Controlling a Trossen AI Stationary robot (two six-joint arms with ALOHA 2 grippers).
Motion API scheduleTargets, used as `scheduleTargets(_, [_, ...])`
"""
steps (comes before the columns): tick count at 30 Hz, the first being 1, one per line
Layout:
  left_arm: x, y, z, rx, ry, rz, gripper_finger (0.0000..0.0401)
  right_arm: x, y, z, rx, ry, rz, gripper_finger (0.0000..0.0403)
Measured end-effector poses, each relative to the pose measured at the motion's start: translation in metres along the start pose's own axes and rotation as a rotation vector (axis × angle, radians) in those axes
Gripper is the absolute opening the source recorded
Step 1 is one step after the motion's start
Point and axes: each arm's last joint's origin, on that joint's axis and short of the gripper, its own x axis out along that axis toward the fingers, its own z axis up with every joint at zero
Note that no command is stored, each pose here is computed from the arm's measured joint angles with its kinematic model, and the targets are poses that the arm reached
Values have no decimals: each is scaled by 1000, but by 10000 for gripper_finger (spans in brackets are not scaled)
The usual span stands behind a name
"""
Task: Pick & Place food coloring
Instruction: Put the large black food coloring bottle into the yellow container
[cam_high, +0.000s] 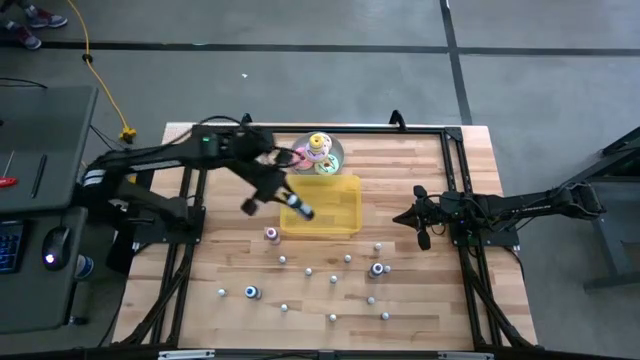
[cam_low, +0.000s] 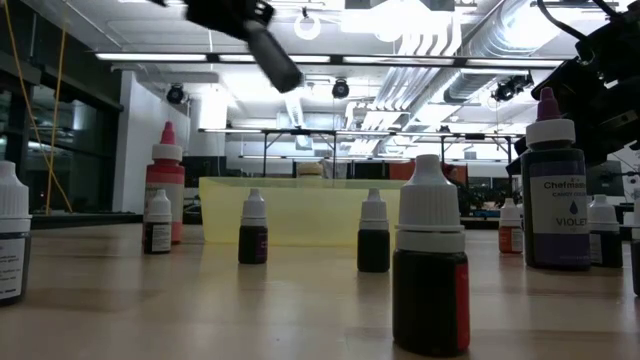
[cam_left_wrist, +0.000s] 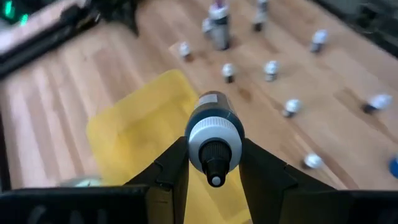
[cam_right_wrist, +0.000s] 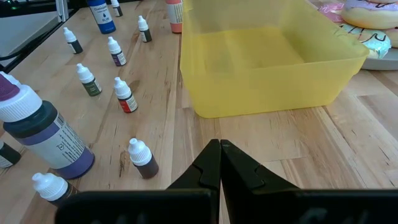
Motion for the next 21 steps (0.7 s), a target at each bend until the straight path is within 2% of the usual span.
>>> scheduleTargets(8, [49, 49, 32, -346, 360, 214, 111, 0, 0, 0, 0, 0, 0, 0])
scheduleTargets(11, [63, 65, 44, -379, 439, 203, 111, 0, 0, 0, 0, 0, 0, 0])
scheduleTargets(14, [78, 77, 59, -405, 459, 194, 111, 0, 0, 0, 0, 0, 0, 0])
scheduleTargets(21, [111, 98, 68, -446, 522, 223, 111, 0, 0, 0, 0, 2, 0, 0])
